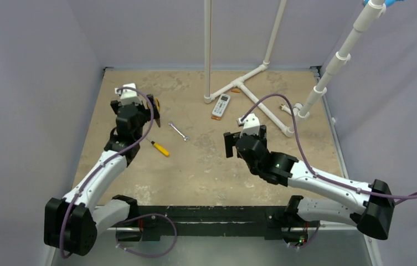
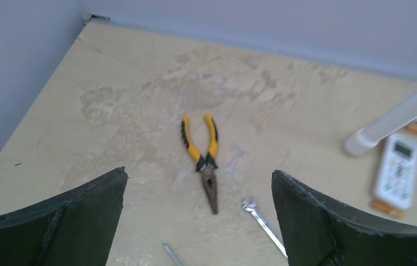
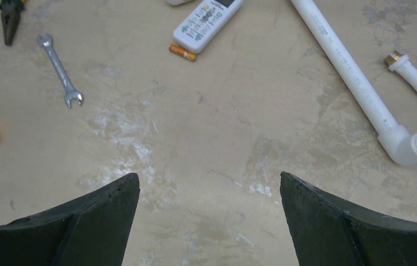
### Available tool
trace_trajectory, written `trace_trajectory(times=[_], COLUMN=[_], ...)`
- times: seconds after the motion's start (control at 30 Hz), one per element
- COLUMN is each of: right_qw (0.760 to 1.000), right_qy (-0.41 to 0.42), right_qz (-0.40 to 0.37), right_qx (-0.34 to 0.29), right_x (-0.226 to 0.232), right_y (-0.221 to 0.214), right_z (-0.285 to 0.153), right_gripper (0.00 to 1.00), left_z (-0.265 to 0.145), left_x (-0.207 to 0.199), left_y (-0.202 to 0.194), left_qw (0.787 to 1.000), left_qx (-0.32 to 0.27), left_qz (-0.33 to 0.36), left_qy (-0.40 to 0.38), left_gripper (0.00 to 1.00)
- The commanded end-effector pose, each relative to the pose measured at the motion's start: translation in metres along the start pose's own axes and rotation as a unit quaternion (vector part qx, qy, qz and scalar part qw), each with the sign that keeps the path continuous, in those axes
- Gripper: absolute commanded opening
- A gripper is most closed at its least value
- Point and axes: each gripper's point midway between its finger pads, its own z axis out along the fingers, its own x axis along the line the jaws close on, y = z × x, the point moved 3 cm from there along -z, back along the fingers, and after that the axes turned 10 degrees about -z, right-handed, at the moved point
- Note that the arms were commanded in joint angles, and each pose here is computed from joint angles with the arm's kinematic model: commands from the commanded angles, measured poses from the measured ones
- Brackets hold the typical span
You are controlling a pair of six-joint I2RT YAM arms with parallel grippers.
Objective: Load the batteries into the remote control
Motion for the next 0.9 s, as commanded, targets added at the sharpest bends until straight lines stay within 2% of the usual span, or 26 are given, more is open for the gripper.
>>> trace_trajectory(times=[0.0, 0.13, 0.27, 0.57, 0.87], right_qw=[0.996, 0.988, 0.986, 0.978, 0.968], right_qy=[0.019, 0.020, -0.007, -0.047, -0.118], right_qz=[0.084, 0.151, 0.166, 0.190, 0.200], right_qx=[-0.017, 0.009, 0.024, 0.068, 0.098], right_x=[0.008, 0.005, 0.012, 0.042, 0.034], right_y=[0.047, 0.051, 0.051, 0.040, 0.028], right_z=[0.022, 0.071, 0.119, 0.218, 0.284], right_gripper=[0.94, 0.94, 0.95, 0.98, 0.98], left_z=[-0.040, -0.057, -0.073, -0.093, -0.098], left_x=[-0.009, -0.017, -0.002, 0.003, -0.005], left_y=[0.010, 0.007, -0.009, -0.013, -0.011], left_qw=[0.986, 0.975, 0.960, 0.961, 0.958], left_qx=[0.119, 0.144, 0.177, 0.177, 0.189], left_qz=[-0.114, -0.169, -0.215, -0.211, -0.215], left_qy=[0.028, -0.002, 0.036, 0.016, -0.011], left_gripper=[1.00, 1.00, 1.00, 0.98, 0.95])
